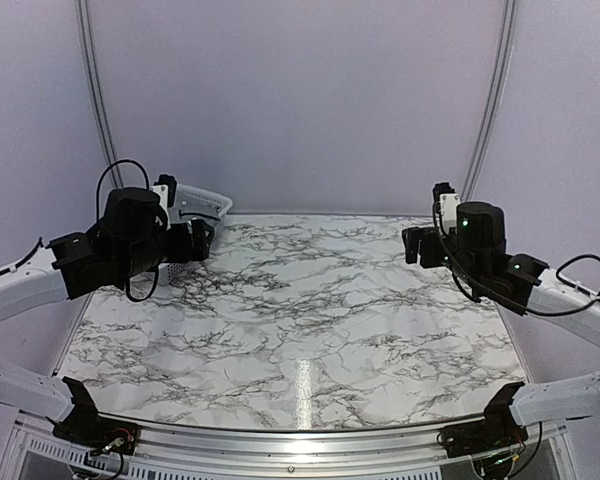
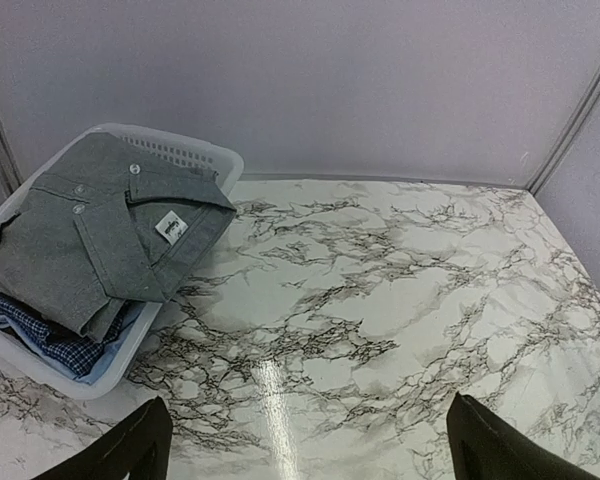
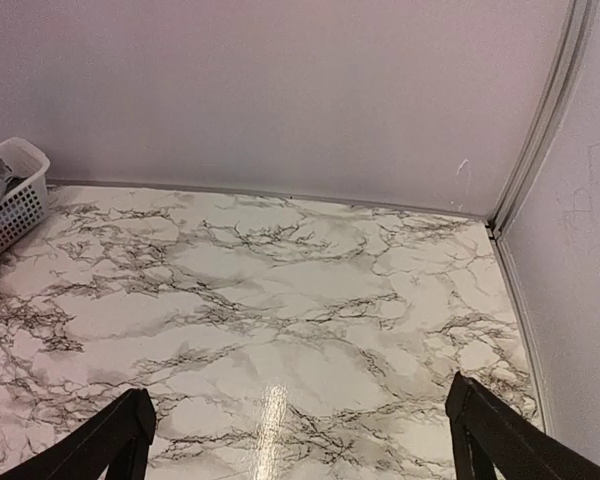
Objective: Fold and stack the long sleeve shirts
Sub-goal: Pick up the crumpled shirt from the bin.
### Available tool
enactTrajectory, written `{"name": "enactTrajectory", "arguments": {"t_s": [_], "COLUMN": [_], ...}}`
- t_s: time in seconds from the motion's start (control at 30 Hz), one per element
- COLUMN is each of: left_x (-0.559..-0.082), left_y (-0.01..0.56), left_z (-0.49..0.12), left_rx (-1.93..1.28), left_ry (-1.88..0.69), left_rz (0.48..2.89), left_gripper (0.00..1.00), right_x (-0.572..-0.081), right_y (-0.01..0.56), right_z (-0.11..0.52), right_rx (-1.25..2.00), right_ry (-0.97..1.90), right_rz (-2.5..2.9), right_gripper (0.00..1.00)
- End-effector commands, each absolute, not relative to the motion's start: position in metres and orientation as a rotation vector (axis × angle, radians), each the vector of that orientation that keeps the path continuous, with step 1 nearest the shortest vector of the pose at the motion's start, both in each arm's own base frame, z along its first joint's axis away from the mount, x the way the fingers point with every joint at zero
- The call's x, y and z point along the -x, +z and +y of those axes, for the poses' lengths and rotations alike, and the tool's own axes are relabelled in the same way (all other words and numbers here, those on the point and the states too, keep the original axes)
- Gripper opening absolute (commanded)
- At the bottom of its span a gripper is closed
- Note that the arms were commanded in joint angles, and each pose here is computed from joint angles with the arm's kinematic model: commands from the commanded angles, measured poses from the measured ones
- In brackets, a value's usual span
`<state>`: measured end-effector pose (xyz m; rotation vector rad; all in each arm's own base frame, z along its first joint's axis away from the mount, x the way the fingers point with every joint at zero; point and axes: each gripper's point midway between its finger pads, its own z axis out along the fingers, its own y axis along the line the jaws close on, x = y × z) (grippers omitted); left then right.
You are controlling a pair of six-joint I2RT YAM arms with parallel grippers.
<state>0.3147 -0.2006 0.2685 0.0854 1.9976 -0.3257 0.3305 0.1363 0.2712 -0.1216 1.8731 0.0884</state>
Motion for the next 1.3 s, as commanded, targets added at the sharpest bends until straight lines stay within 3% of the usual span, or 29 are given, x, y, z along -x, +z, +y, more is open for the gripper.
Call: {"name": "enactTrajectory", "arguments": {"t_s": [0.0, 0.37, 0.7, 1.1, 1.27], "left_x": [-0.324, -0.350, -0.413, -0.497, -0.503], "left_y": [0.272, 0.275, 0.278, 0.198, 0.173], "left_z": [-0.205, -0.201, -0.140, -0.070, -0.075], "left_rx": [-0.033, 0.068, 0.290, 0.495, 0.507], "left_ry": [-0.270, -0.189, -0.032, 0.146, 0.106], "left_rz": [2.008, 2.021, 2.050, 2.252, 2.317], "left_gripper": [0.99, 0.99, 0.99, 0.96, 0.86], "right_x": [-0.344, -0.365, -0.367, -0.358, -0.354], "right_y": [0.278, 0.264, 0.272, 0.274, 0.271], "right_z": [0.152, 0.174, 0.183, 0.178, 0.175], "right_rx": [0.104, 0.116, 0.117, 0.114, 0.101], "right_ry": [0.134, 0.157, 0.204, 0.210, 0.212], "right_rz": [1.880, 1.943, 1.943, 1.948, 1.949], "right_gripper": [0.99, 0.99, 0.99, 0.98, 0.99]}}
